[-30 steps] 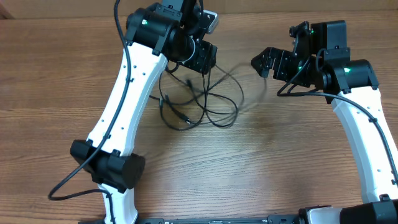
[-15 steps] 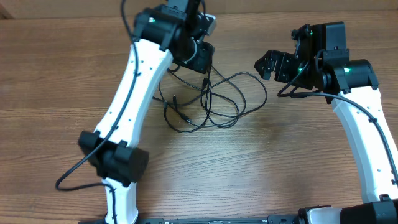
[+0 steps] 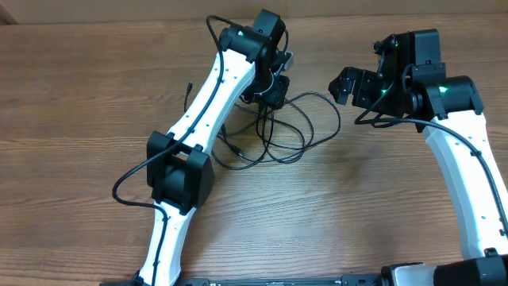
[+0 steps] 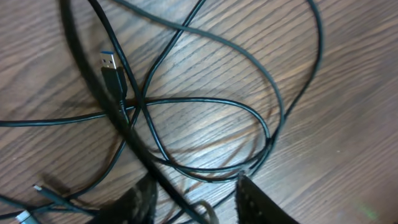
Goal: Untangle cables
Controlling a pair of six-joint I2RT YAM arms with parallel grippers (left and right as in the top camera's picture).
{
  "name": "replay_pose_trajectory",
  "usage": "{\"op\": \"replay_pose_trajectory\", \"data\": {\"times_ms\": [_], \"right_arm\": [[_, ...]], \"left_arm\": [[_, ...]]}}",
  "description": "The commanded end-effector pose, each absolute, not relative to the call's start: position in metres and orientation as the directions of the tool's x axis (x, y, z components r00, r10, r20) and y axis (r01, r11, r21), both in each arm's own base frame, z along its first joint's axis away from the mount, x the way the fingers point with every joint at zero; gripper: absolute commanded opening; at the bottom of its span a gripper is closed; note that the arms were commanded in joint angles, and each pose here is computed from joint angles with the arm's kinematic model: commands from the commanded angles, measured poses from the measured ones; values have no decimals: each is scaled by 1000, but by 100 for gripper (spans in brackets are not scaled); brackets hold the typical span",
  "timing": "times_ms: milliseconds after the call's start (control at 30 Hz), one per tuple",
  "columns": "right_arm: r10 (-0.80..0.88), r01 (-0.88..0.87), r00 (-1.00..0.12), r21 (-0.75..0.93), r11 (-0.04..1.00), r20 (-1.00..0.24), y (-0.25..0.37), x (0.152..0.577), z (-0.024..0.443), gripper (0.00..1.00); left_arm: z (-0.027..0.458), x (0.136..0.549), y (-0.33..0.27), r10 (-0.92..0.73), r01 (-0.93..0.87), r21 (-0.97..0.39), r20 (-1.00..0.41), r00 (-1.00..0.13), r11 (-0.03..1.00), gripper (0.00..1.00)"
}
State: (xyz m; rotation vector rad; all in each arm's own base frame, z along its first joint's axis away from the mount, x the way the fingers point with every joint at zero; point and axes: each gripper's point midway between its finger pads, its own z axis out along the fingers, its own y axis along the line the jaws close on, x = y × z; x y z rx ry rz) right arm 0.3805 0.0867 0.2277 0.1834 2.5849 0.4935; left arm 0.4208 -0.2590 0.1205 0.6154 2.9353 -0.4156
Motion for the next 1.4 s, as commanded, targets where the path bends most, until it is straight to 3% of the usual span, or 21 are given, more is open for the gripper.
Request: {"op": "replay_pose_trajectory", "data": {"times_ms": [0, 167, 367, 900, 1367], "right_arm": [[217, 38, -862, 368, 929, -458, 85, 384, 229, 100], [217, 44, -869, 367, 929, -445, 85, 385, 223, 100], [219, 51, -875, 369, 928, -431, 85, 386, 219, 100], [217, 73, -897, 357, 931, -385, 84, 375, 210, 100], [218, 73, -897, 357, 931, -385, 84, 375, 210, 100]], "left_arm": [[104, 420, -258, 367, 387, -239, -127, -922, 891, 35], [103, 424, -255, 365, 387, -213, -137, -921, 897, 29], [103, 425, -253, 365, 387, -209, -139, -921, 898, 5], [121, 434, -245, 372, 409, -205, -195, -907, 889, 4], [228, 436, -215, 351, 437, -119, -428, -833, 892, 4]]}}
